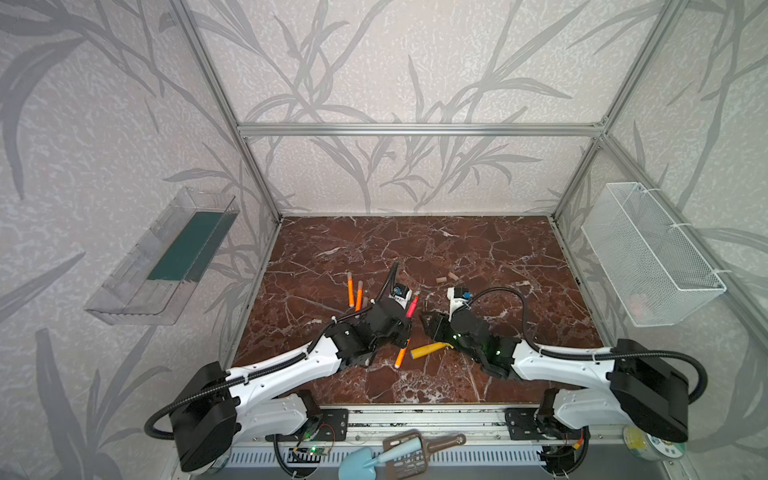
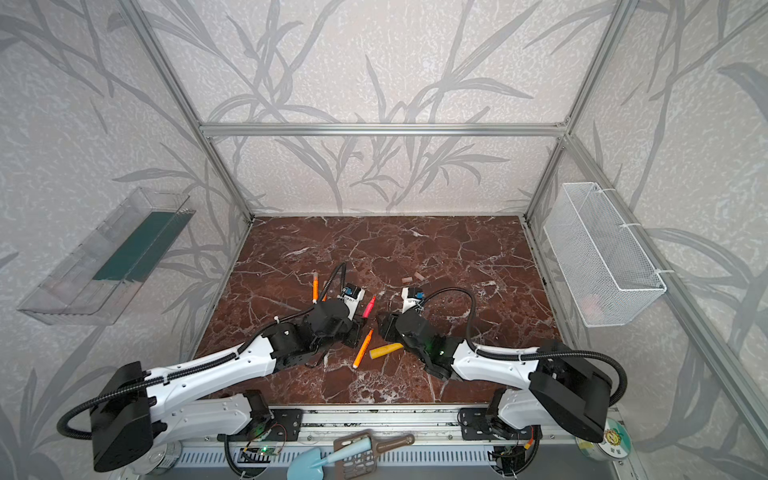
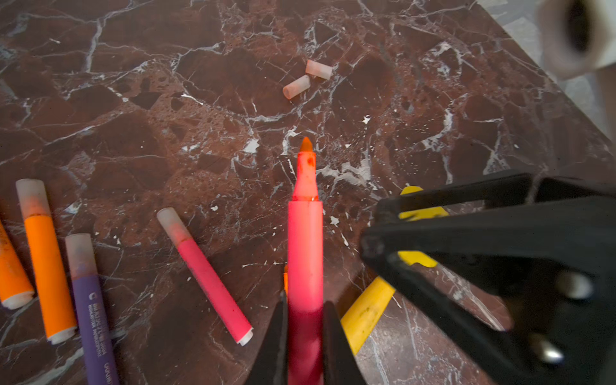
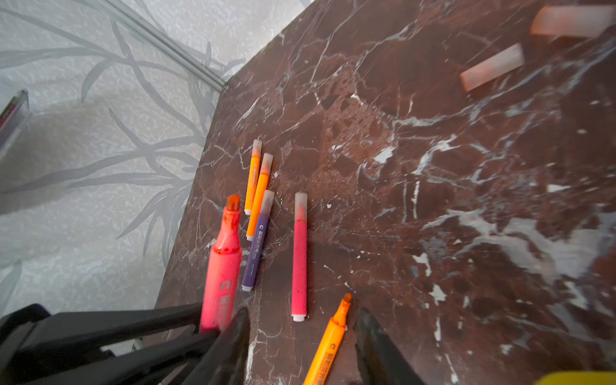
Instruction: Insert the pens into the pen caps
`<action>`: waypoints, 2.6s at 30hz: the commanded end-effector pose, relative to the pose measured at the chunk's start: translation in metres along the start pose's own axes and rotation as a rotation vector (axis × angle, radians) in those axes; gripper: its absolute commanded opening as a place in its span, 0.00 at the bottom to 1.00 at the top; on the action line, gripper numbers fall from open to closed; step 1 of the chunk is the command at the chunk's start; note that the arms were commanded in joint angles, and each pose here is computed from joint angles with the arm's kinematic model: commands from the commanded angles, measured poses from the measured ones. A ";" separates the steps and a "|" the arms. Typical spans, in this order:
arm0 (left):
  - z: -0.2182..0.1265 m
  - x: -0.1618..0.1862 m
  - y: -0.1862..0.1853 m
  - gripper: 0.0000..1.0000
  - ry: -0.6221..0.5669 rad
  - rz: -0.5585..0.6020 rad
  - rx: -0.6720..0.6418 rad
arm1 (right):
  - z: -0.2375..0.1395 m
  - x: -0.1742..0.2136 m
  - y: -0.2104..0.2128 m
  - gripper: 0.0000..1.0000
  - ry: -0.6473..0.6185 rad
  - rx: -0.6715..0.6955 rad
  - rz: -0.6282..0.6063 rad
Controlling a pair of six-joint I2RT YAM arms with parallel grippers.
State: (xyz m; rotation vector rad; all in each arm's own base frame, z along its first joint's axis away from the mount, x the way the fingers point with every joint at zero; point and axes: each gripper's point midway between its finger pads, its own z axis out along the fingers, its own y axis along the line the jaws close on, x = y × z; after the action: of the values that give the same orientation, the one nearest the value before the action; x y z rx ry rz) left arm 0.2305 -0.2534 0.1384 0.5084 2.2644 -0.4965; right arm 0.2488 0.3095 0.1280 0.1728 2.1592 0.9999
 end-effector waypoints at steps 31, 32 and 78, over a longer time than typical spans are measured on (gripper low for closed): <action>0.001 0.016 -0.019 0.11 0.017 0.017 0.133 | 0.009 -0.017 0.034 0.32 -0.099 -0.111 0.058; 0.001 0.016 -0.019 0.11 0.016 0.017 0.133 | 0.009 -0.017 0.034 0.28 -0.097 -0.108 0.058; 0.014 0.024 0.006 0.00 0.019 -0.037 0.013 | -0.027 -0.055 -0.018 0.55 -0.187 0.048 0.110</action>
State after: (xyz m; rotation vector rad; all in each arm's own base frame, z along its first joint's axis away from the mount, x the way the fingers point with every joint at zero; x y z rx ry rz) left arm 0.2267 -0.2609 0.1162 0.5270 2.2692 -0.5540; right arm 0.2589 0.2951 0.1625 0.3553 1.9748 1.1367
